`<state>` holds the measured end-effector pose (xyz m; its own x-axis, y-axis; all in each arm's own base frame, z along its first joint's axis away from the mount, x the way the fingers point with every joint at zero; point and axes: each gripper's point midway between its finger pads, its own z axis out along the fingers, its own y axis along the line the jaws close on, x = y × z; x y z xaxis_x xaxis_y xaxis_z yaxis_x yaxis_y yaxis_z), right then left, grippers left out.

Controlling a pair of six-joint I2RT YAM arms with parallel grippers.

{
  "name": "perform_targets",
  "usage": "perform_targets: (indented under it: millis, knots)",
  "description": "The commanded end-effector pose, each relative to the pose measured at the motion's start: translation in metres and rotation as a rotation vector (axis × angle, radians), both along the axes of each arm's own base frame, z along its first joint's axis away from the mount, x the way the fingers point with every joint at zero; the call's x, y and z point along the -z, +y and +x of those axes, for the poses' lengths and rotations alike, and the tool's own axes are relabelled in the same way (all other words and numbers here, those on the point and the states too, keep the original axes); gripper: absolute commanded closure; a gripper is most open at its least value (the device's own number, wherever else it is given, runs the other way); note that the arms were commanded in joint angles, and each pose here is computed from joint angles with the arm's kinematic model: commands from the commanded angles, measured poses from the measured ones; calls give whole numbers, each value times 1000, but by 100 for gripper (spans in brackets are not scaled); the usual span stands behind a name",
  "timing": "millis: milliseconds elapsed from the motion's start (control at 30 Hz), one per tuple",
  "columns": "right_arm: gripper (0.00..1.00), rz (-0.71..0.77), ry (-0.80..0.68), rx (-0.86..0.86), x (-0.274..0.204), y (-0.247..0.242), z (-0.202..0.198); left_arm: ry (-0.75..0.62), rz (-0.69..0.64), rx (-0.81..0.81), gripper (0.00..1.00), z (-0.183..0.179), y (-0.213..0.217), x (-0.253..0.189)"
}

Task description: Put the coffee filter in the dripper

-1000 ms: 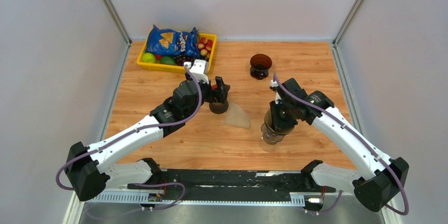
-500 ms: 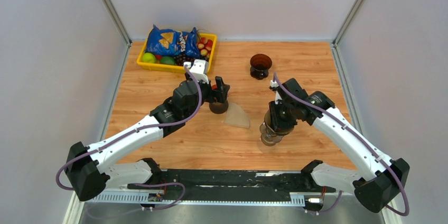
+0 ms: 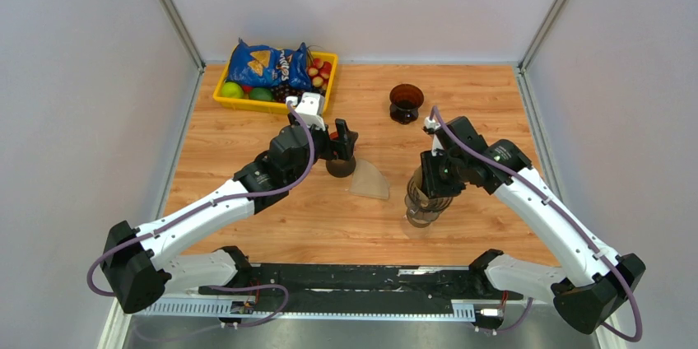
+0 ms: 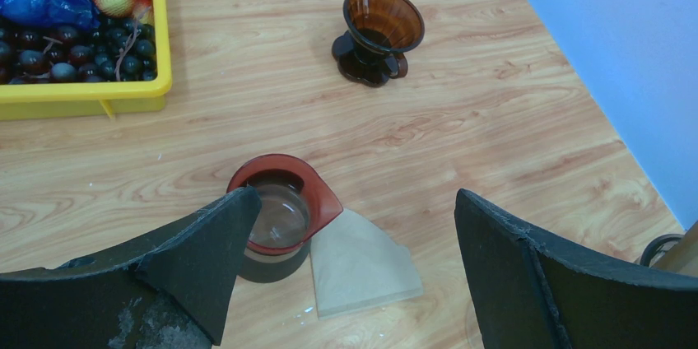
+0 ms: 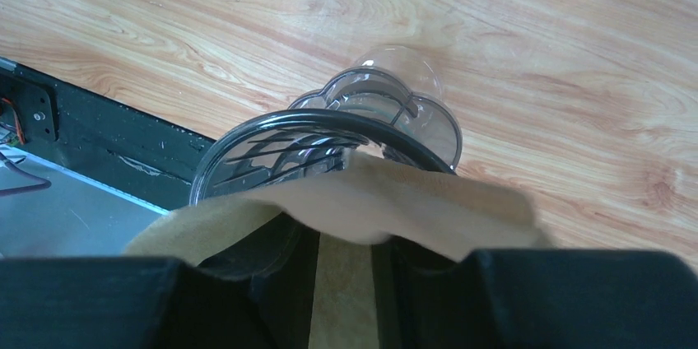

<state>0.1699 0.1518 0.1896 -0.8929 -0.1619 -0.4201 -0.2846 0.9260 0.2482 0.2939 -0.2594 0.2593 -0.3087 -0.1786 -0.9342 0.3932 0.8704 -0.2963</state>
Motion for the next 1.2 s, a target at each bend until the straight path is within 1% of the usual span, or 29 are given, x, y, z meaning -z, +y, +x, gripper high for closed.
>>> perform_targets:
  millis: [0,400,500,667,767,833,933,1033,1167]
  knots:
    - [68,7,-44,27,-17,-3,3,-47,-38,-5,0,2,1,-26]
    - [67,22,-67,20,-31,0,1,-49,-40,-3,0,1,2,-27]
    - [63,37,-88,19,-40,1,1,-49,-41,-1,0,0,2,-27]
    - [57,67,-184,45,-74,-4,7,-51,-45,6,0,-2,3,-29]
    - [57,58,-261,114,-90,-16,13,-51,-48,10,0,-4,3,-30]
    - [54,45,-303,159,-99,-26,15,-51,-50,12,0,-4,3,-30]
    - [51,16,-330,221,-103,-40,15,-49,-53,16,0,-5,2,-30]
    - [57,-11,-325,236,-96,-45,14,-49,-57,21,0,-5,1,-31]
    - [59,-46,-277,216,-78,-43,14,-44,-60,30,0,-5,-1,-30]
